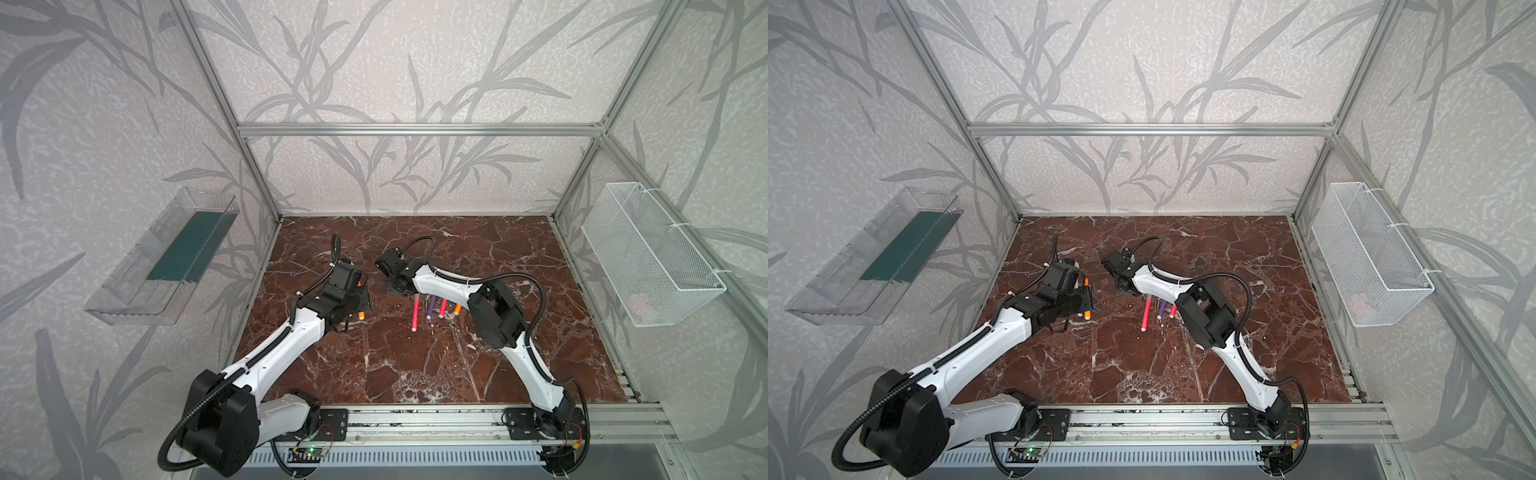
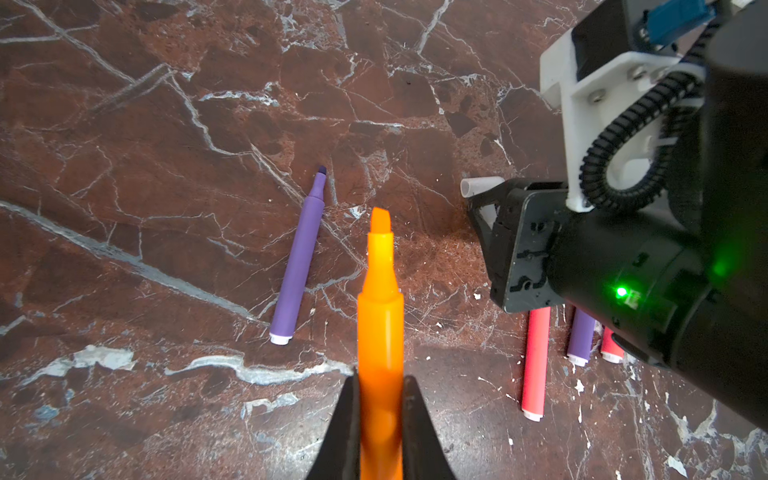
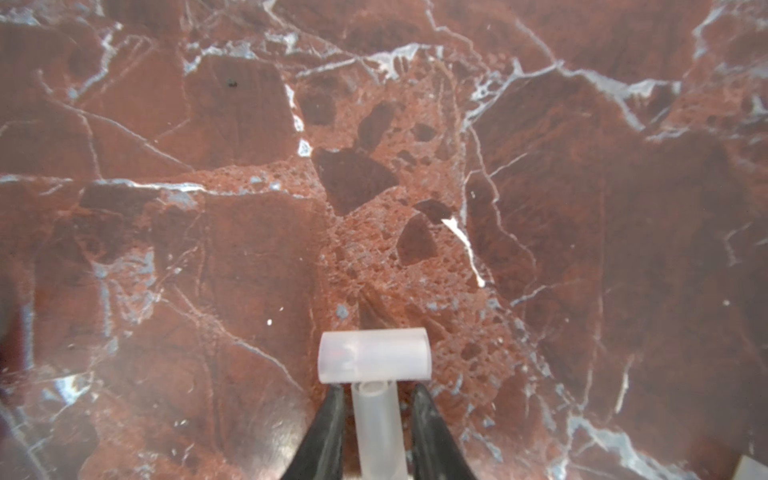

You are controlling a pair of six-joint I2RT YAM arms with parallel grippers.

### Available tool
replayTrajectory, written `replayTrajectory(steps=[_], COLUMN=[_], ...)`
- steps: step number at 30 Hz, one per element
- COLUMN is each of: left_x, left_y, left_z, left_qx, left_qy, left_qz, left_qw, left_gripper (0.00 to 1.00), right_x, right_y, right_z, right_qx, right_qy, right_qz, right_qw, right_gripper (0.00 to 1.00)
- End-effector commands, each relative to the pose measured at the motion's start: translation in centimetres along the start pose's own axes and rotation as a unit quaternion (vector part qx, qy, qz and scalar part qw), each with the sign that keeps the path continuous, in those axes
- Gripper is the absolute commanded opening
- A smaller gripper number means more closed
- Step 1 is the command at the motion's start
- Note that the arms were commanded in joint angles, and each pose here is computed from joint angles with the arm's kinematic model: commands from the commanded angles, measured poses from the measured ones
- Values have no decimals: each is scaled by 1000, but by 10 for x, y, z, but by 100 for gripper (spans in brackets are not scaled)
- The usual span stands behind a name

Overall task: Insert the pens into the pen caps
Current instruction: 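Lower the right gripper and grasp a white cap upright, then lift the white cap with the right gripper toward the left-held orange marker tip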

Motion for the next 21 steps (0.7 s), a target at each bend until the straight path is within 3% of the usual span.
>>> replayTrajectory(steps=[1,10,14,21], left_x=[-1,-3,-3,-6], left_y=[-1,0,-1,-23], left_z=[-1,-1,-2,-8], left_qx=[4,5,7,37], left_qy=[-1,-3,-1,-8], left_qz=[-1,-1,-7,-68], left_qw=[1000,1000,1000,997], left_gripper=[0,0,0,0], right_x=[3,7,1,-56], right_y=[-4,-4,-7,-23], right_z=[-9,-12,-13,-3], right_qx=[-12,-10,1,62], right_qy=[17,23,19,-48], right_qz=[-19,-20,-16,38], right_qw=[1000,999,1000,996], right_gripper=[27,12,10,9])
Point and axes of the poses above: each gripper's point midway between its finger pads, its own x axis out along the fingers, its own y axis along the line the jaws close on, z = x × y, the point moved 8 cm from there along -x, back along the fingers, and after that the axes turned 3 degrees about x, right-handed, at the moved point
